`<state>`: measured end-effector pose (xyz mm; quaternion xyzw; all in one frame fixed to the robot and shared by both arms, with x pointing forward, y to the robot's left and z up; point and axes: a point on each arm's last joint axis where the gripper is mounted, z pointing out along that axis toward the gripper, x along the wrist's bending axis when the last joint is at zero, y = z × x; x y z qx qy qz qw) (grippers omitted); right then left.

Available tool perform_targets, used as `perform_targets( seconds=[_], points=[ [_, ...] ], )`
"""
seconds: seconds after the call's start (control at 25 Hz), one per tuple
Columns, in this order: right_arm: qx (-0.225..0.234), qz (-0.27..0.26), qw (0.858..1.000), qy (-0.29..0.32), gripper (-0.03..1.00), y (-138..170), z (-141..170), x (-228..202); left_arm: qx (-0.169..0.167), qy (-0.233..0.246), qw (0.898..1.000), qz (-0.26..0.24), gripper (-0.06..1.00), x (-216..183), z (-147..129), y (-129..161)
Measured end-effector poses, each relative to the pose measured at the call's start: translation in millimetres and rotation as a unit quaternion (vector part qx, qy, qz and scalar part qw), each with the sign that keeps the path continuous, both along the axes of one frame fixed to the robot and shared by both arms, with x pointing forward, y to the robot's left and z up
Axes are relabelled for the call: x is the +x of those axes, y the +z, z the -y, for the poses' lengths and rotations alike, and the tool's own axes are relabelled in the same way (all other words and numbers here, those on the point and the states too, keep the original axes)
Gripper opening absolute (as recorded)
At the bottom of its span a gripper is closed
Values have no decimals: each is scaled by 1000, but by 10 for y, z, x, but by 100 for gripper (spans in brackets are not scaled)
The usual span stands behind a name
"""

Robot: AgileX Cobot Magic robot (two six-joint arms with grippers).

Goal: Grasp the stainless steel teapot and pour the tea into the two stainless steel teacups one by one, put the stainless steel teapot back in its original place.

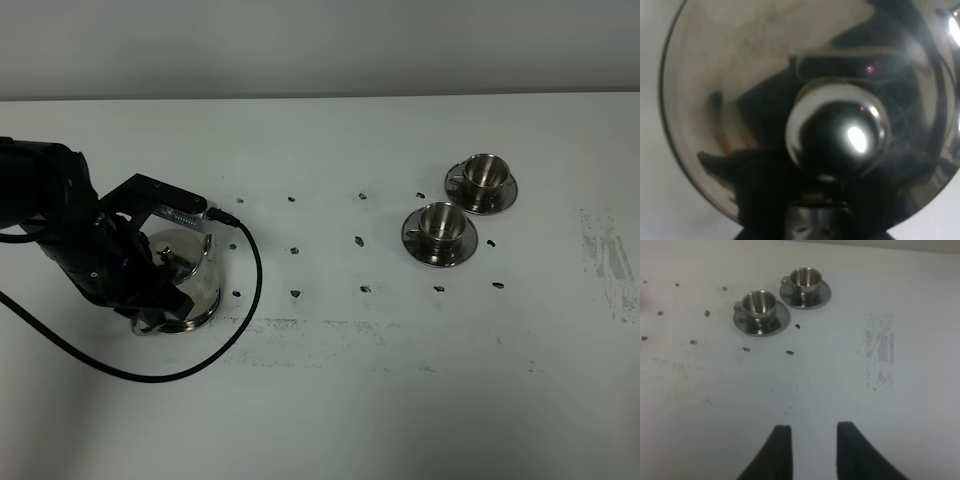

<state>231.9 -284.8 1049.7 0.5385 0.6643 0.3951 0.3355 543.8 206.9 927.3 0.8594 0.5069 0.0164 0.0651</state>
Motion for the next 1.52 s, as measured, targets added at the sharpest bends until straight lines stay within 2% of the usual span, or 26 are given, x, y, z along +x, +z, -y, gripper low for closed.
perform_targets(
  seconds=[0.36, 0.68, 0.92, 1.2, 1.52],
  points=[
    [0, 0, 1000, 0, 24, 0, 0, 0, -1, -10, 1000, 10, 18, -2, -1, 42],
    [0, 0, 1000, 0, 24, 0, 0, 0, -13, -19, 998, 61, 18, -144, -46, 541],
    [0, 0, 1000, 0, 24, 0, 0, 0, -1, -34, 998, 61, 18, -36, -23, 630],
    [0, 0, 1000, 0, 24, 0, 0, 0, 6, -119, 988, 99, 18, 469, 332, 827],
    [0, 0, 1000, 0, 24, 0, 0, 0, 3, -201, 970, 138, 18, 1083, 947, 850]
  ],
)
